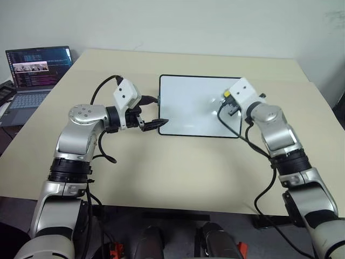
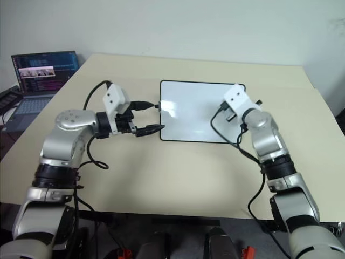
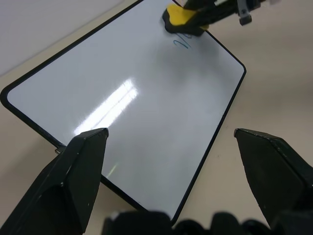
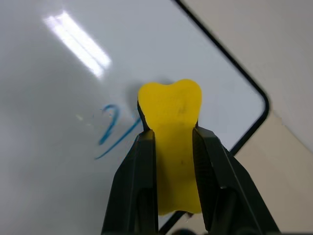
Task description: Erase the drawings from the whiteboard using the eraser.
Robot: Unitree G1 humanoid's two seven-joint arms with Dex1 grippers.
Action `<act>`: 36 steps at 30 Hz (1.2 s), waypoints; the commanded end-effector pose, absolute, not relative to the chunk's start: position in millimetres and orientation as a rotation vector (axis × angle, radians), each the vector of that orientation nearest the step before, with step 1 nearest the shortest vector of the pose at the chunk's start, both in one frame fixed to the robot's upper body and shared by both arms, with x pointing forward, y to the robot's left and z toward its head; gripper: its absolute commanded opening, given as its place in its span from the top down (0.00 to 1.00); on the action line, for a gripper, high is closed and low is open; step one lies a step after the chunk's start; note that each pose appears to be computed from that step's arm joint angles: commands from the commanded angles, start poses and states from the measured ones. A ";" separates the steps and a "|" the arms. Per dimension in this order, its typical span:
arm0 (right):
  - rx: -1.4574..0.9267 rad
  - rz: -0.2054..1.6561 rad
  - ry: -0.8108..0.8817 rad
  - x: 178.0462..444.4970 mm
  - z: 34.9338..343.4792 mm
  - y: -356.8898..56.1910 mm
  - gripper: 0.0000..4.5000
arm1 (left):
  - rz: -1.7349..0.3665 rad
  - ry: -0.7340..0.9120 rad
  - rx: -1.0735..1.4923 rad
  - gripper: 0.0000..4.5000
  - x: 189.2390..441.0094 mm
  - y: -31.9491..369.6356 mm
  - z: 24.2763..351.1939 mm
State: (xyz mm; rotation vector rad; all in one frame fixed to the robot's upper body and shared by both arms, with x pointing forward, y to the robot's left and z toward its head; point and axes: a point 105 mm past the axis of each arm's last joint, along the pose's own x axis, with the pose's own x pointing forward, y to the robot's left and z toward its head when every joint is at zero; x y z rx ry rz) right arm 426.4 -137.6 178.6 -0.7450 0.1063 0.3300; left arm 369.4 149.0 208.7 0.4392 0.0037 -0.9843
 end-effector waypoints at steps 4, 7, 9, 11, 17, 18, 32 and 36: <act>-0.763 0.517 0.235 400.5 124.5 -102.7 0.85 | -0.969 -0.054 0.464 0.00 366.5 151.1 225.6; -0.763 0.515 0.235 400.7 125.8 -102.9 0.85 | -0.966 -0.054 0.466 0.00 366.5 151.9 225.7; -0.766 0.503 0.231 403.1 128.8 -105.9 0.85 | -0.965 -0.054 0.467 0.00 366.7 151.9 226.0; -0.766 0.465 0.219 408.6 135.8 -113.3 0.85 | -0.965 -0.054 0.469 0.00 367.0 151.8 226.2; -0.753 0.240 0.239 431.5 156.2 -165.7 0.85 | -0.964 -0.055 0.471 0.00 366.9 151.6 226.0; -0.742 0.181 0.254 435.0 158.8 -180.1 0.86 | -0.964 -0.055 0.471 0.00 366.8 151.6 226.0; -0.689 0.122 0.265 438.0 162.5 -196.9 0.86 | -0.966 -0.062 0.469 0.00 367.5 151.2 228.4; -0.558 0.390 0.074 420.6 200.8 -148.1 0.86 | -0.984 -0.073 0.455 0.00 365.2 149.7 232.8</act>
